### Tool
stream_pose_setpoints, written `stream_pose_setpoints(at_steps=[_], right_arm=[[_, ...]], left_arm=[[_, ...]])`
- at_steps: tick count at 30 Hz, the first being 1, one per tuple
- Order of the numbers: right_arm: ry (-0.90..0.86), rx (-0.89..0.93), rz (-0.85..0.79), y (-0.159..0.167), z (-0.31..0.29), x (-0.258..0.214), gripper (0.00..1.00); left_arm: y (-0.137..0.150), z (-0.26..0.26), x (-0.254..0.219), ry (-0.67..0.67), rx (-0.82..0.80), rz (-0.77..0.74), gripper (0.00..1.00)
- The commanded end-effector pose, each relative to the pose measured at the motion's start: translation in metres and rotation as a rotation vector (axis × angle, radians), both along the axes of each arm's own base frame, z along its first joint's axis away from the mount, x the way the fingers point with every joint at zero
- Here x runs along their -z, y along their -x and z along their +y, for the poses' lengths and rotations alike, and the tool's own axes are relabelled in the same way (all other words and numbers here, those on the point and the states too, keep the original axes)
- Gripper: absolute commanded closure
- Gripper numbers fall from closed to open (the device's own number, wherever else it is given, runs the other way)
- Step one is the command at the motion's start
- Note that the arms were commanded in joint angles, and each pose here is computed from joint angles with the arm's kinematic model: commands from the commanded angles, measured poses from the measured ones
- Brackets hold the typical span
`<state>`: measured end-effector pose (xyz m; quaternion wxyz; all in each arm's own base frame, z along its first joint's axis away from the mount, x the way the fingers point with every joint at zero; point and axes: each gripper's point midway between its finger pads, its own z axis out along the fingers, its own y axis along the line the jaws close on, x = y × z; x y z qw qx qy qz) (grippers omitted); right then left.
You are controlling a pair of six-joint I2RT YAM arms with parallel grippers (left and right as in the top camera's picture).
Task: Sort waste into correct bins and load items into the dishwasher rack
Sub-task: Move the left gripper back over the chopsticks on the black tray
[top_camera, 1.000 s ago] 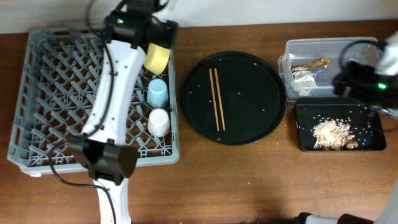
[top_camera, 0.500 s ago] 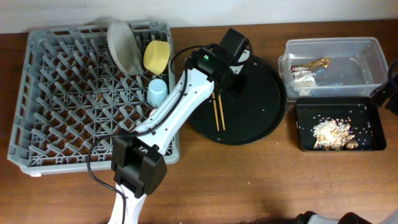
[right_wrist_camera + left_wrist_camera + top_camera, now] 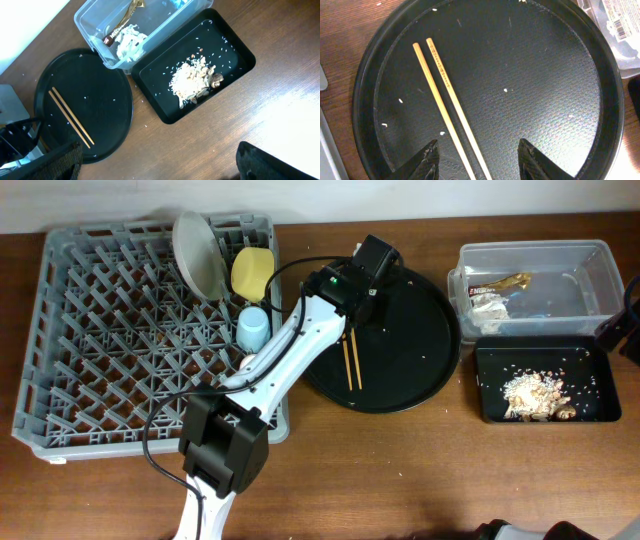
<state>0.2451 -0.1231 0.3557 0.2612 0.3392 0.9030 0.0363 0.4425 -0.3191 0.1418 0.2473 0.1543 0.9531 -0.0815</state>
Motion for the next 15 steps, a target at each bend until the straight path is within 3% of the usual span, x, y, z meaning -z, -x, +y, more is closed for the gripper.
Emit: stream_pose_setpoints(at_steps=[1,9,15], right_arm=[[-0.008,0.013,-0.006,0.001,0.0,-0.001,0.02],[-0.008,0.013,-0.006,0.001,0.0,-0.001,0.02],[-0.008,0.013,-0.006,0.001,0.0,-0.001,0.02]], left_arm=[[-0.002,0.004,0.006,-0.009,-0.022,0.006,0.5],[0.002,-0.001,0.006,-0.004,-0.021,0.014,0.53],[-0.014,0.022,0.002,-0.001,-0.295,-0.042,0.54]])
